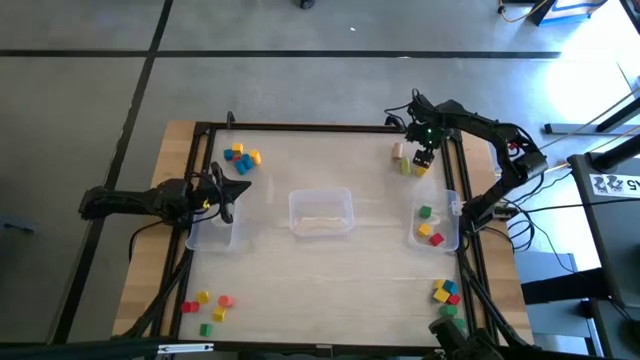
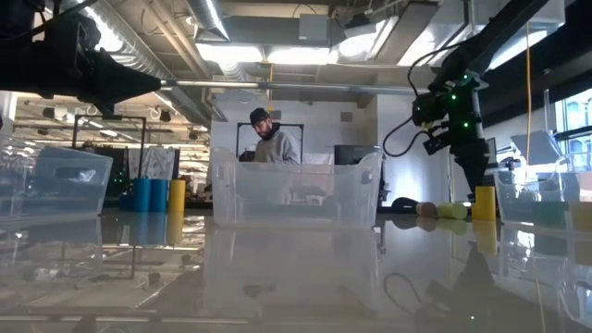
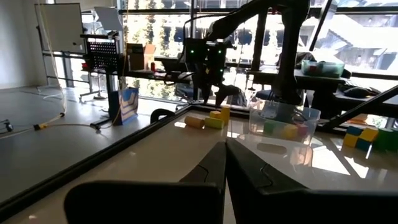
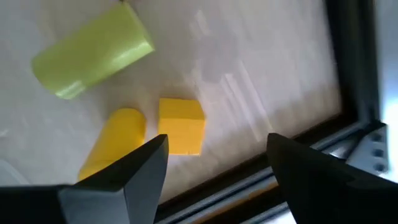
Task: Sort blocks by size
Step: Put the yellow cube block into the right transparent bin
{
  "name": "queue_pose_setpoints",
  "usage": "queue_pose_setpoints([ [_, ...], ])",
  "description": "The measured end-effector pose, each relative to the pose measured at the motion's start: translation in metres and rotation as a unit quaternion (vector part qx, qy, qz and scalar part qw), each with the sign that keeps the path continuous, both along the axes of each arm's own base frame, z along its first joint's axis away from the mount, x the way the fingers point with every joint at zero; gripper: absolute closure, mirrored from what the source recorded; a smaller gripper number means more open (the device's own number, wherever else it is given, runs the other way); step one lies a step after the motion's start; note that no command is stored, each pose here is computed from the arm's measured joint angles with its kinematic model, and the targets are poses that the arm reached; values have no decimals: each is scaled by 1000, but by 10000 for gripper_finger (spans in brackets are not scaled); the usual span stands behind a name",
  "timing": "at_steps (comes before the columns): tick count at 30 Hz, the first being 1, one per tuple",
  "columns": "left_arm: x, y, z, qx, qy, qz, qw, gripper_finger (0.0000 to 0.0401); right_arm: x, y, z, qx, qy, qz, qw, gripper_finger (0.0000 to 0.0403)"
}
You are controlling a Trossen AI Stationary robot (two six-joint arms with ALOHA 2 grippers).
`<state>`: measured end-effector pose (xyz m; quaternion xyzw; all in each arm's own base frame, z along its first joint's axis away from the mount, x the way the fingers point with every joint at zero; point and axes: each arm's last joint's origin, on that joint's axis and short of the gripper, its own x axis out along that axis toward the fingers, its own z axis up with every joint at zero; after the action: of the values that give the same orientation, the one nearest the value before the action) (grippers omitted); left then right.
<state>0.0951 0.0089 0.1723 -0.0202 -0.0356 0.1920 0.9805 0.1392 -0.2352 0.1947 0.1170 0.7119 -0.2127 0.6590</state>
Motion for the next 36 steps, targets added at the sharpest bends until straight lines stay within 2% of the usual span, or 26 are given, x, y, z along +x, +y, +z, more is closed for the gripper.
queue_pose_setpoints([
  [4, 0, 0, 0, 3, 1, 0, 1000, 396, -2, 4, -7, 18, 5, 9, 1000, 125],
  [11, 0, 0, 0, 28, 12, 1, 1000, 396, -1, 9, -16, 18, 5, 14, 1000, 125],
  [19, 0, 0, 0, 28, 12, 1, 1000, 396, 0, 8, -23, 3, -16, 4, 1000, 125],
  [26, 0, 0, 0, 27, 11, 1, 1000, 396, -2, 11, -28, 11, -13, -5, 1000, 126],
  [36, 0, 0, 0, 27, 12, 1, 1000, 396, -1, 10, -28, 2, -11, -6, 1000, 177],
])
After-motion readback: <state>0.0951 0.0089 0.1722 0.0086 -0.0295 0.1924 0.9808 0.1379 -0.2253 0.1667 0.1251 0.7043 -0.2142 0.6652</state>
